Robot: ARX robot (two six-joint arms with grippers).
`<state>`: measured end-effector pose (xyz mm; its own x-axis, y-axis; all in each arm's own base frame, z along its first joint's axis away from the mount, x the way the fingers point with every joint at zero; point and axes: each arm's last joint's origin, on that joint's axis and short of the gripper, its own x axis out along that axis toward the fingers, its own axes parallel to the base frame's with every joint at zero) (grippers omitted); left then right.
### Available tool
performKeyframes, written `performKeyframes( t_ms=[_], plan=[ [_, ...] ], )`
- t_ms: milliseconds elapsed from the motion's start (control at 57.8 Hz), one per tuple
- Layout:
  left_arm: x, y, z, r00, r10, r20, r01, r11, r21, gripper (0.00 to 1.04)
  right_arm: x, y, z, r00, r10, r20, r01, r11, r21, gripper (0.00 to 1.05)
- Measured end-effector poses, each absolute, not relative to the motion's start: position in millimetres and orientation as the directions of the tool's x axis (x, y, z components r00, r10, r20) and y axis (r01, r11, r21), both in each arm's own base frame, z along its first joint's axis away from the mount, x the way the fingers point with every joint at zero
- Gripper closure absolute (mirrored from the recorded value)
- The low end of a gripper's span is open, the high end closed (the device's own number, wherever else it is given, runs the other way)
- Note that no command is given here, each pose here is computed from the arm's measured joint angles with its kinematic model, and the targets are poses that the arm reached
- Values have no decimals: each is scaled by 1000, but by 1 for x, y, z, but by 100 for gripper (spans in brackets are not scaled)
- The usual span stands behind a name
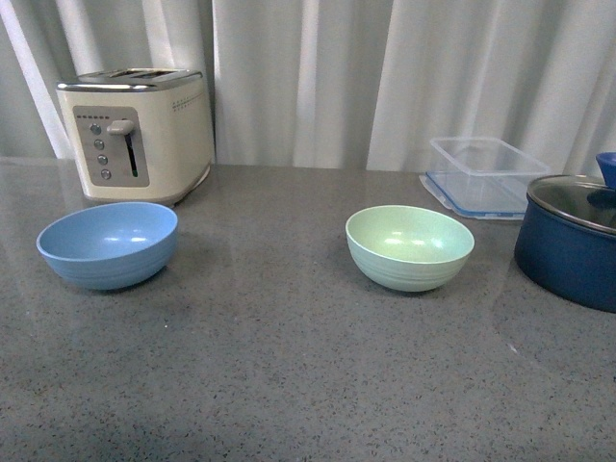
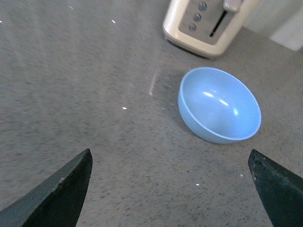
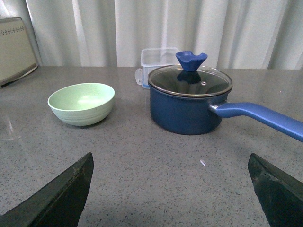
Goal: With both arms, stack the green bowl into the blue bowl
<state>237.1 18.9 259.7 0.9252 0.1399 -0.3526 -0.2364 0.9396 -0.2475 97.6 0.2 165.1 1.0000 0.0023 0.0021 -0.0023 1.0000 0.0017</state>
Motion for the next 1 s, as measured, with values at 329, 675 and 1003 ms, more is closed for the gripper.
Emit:
performKeyframes(
  t_ms=[329, 675, 1003],
  plan=[
    [333, 0, 256, 854, 61, -516, -243, 925, -293, 7, 98, 0, 165, 1000, 3, 2, -3, 1000, 2, 10],
    [387, 8, 234, 782, 96, -616, -348, 887, -303, 7, 98, 0, 165, 1000, 3, 2, -3, 1000, 2, 10],
    [406, 6, 234, 755, 85, -650, -360, 882, -303, 40, 98, 0, 165, 1000, 3, 2, -3, 1000, 2, 10]
  ],
)
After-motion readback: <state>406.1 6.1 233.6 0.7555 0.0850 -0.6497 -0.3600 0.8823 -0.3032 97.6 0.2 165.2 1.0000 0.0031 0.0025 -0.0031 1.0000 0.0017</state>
